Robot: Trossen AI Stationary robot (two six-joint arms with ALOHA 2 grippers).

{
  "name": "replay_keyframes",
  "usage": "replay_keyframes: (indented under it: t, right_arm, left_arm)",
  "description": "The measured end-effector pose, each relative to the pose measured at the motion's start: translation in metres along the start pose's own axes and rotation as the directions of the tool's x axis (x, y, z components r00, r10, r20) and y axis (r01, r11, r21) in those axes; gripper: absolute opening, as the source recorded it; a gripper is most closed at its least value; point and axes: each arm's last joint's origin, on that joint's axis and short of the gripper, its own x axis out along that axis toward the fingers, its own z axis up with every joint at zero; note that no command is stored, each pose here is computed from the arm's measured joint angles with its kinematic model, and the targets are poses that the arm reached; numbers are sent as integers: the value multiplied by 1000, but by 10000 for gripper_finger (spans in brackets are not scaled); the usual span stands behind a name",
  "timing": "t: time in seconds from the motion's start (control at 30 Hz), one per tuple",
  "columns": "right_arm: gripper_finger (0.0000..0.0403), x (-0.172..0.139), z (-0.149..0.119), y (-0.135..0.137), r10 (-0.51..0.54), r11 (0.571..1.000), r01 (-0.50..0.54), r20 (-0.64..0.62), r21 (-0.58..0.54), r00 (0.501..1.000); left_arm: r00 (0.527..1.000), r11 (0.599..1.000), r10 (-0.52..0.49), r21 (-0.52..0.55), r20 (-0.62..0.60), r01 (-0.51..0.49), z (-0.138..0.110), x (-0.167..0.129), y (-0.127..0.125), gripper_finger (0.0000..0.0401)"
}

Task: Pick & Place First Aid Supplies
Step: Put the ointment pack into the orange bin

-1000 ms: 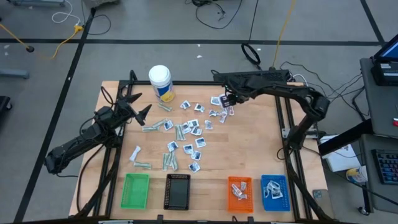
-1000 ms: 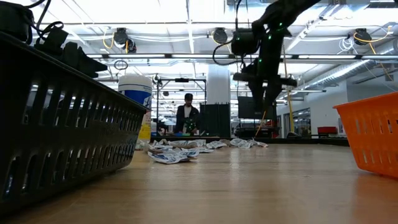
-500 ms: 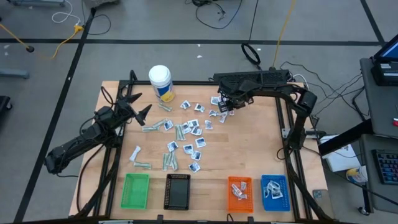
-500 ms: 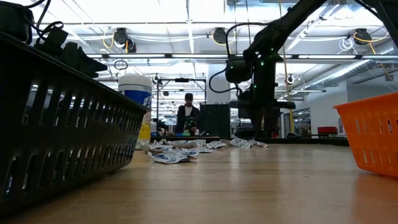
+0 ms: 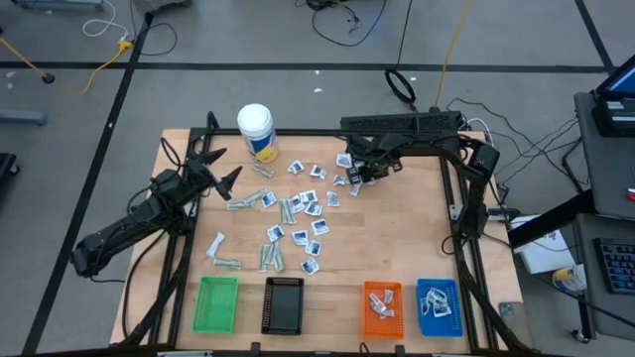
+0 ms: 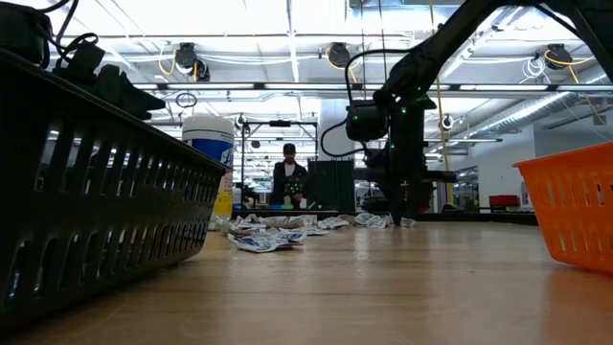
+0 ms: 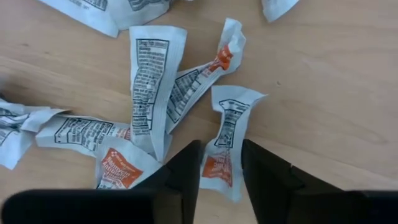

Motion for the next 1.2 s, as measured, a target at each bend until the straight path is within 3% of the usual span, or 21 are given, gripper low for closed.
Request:
replay_keyframes:
  t: [0.23,0.5,0.9,1.2]
  right_arm:
    - [10,-5,-2,-2,2,999,-2,-10,-32,1000]
    - [4,-42,-10,-9,27,998,-26,20,-53,999]
    - [2,-92,-44,-15,6,990,-4,16,-139,1000]
    - [1,-105,-93,16,37,953,-32,10,-301,999]
  left_arm:
    - [1000,1000,0,0,0,0,0,0,0,397]
    - [1000,1000,0,0,0,0,0,0,0,397]
    - [1000,1000,0,0,0,0,0,0,0,397]
    - [1000,1000,0,0,0,0,0,0,0,397]
